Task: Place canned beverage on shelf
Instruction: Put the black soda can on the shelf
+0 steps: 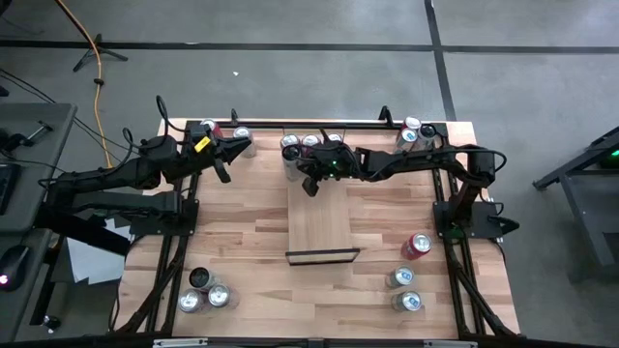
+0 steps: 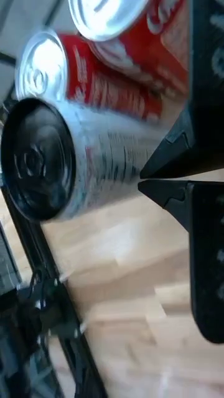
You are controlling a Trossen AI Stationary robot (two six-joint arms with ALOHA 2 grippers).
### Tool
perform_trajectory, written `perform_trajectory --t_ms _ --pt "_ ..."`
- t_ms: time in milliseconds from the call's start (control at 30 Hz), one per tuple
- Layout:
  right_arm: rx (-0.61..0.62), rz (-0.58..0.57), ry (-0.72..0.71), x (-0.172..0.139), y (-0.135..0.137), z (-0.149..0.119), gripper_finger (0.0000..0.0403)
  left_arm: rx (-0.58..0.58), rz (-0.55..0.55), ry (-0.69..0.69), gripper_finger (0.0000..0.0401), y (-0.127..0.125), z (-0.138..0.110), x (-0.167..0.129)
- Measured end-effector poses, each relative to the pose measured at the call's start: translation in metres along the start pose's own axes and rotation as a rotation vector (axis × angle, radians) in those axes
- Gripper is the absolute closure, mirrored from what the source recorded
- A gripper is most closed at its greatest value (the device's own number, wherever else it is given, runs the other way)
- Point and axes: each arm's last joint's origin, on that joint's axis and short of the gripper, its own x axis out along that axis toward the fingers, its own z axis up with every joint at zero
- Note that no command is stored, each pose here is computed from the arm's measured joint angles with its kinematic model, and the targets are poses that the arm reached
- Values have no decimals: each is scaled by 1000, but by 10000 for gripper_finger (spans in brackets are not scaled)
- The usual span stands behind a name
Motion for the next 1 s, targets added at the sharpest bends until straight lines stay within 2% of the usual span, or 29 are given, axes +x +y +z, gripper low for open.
perform_trajectory --t_ms 100,200,533,1000 --pt "9 72 18 0 4 -1 403 0 0 0 401 0 0 0" --pt "-3 92 22 -1 11 -3 403 0 1 0 401 0 0 0" --pt "0 51 -45 0 12 2 403 10 39 21 401 0 -5 7" --pt "8 16 -68 0 8 4 403 -4 43 35 401 0 -8 11"
